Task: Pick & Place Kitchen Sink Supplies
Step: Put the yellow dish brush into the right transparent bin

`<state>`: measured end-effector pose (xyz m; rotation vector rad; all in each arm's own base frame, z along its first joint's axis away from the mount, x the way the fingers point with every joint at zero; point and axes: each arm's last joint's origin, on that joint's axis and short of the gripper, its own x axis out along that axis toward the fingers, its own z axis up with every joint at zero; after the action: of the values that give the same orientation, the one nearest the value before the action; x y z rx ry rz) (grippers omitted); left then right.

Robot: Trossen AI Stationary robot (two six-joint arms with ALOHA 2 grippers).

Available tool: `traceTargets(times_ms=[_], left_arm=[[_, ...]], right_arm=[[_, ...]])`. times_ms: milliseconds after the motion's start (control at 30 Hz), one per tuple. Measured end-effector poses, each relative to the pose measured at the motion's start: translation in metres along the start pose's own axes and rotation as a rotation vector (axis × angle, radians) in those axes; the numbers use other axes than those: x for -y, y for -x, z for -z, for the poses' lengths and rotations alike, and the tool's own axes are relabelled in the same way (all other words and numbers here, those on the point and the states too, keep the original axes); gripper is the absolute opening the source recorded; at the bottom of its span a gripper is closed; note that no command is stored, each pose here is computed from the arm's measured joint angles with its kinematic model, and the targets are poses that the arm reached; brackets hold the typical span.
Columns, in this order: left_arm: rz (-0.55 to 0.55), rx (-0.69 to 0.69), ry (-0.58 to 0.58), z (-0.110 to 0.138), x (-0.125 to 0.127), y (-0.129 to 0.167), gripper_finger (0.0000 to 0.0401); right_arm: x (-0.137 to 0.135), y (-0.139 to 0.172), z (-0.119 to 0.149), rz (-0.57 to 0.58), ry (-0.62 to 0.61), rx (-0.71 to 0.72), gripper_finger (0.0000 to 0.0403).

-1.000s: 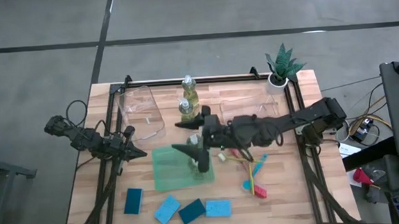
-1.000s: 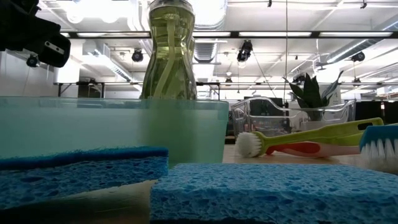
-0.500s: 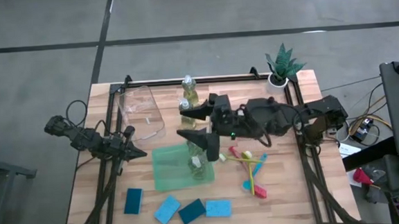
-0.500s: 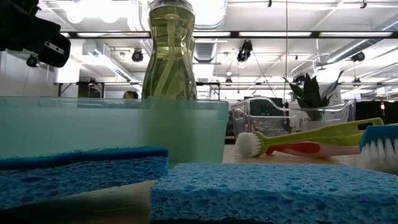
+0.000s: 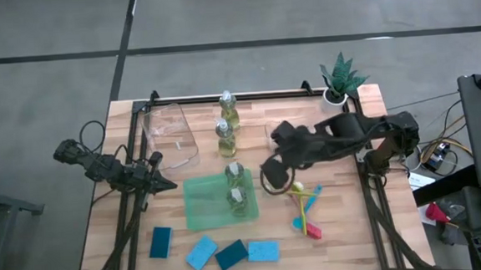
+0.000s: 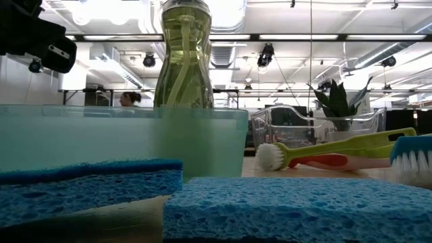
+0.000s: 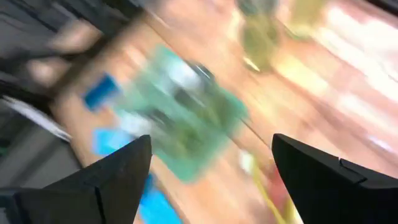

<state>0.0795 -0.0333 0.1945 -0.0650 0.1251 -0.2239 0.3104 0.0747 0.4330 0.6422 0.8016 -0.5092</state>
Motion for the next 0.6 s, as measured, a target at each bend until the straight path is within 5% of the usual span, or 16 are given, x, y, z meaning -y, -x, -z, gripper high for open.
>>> traceTargets(times_ms=[333,600], left_arm=[[0.000,0.000,0.000,0.000,0.000,0.000,0.0000],[0.000,0.000,0.000,0.000,0.000,0.000,0.0000]], right_arm=[[0.012,-0.043,0.040,0.182,0.355,-0.230,0.0327],[0.031,-0.094,0.073,0.295,0.479,-0.357,0.0327]])
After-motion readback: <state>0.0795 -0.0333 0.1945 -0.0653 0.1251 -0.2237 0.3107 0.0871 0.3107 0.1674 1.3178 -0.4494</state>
